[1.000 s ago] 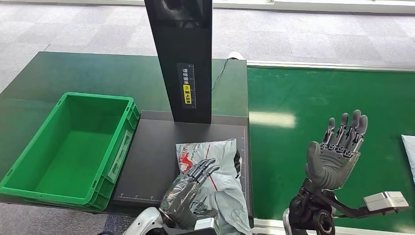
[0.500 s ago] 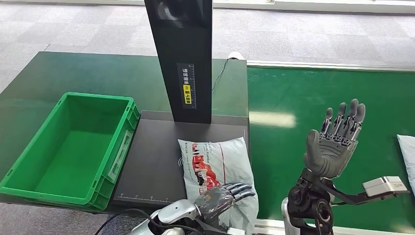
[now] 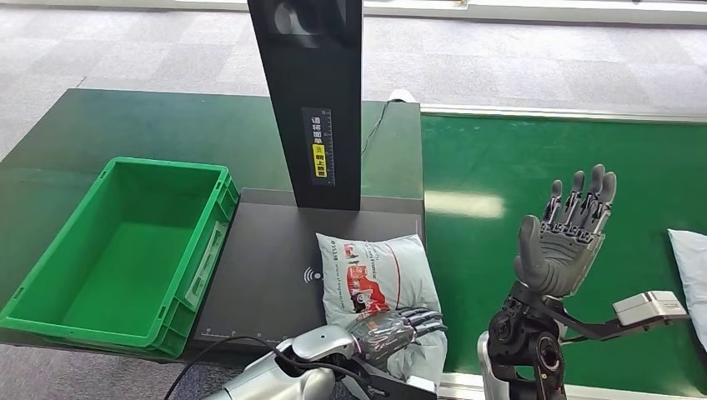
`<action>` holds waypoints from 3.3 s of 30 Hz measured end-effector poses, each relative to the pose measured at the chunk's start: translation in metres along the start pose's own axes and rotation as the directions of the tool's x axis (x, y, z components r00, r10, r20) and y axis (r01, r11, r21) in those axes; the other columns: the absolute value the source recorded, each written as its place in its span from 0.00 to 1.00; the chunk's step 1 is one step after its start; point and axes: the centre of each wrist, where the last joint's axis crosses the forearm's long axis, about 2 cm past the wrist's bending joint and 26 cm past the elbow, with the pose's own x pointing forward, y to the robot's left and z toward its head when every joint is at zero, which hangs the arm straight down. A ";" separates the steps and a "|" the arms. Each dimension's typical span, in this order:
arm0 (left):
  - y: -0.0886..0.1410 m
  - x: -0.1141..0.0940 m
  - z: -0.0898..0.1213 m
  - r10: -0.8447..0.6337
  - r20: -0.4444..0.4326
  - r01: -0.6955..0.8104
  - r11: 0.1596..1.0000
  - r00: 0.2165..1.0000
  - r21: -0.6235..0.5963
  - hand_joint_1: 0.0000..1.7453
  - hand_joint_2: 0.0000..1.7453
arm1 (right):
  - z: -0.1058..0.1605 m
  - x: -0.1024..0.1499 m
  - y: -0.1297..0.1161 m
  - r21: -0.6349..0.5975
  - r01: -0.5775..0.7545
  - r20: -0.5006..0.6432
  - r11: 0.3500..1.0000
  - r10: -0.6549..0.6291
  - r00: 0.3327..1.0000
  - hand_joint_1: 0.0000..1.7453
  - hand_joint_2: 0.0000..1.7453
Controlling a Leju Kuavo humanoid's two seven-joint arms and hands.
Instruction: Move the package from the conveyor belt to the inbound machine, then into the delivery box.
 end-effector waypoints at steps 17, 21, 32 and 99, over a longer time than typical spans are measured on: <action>0.004 -0.003 -0.001 0.015 -0.019 -0.014 0.998 1.000 0.057 1.00 1.00 | 0.000 -0.001 -0.001 0.024 0.022 -0.028 0.999 -0.022 0.999 0.00 1.00; 0.004 -0.003 -0.001 0.001 -0.042 0.002 0.996 0.999 0.093 1.00 1.00 | 0.000 -0.001 -0.002 0.025 0.024 -0.035 0.999 -0.023 0.999 0.00 1.00; -0.005 -0.009 0.006 -0.039 -0.128 0.069 0.969 0.991 0.239 1.00 1.00 | 0.002 0.000 -0.006 0.019 0.027 -0.047 0.999 -0.026 0.999 0.00 1.00; 0.072 -0.159 0.291 0.588 -0.114 0.228 -0.124 0.801 0.966 1.00 1.00 | 0.052 0.024 -0.036 -0.067 0.000 -0.115 0.998 -0.007 0.993 0.00 1.00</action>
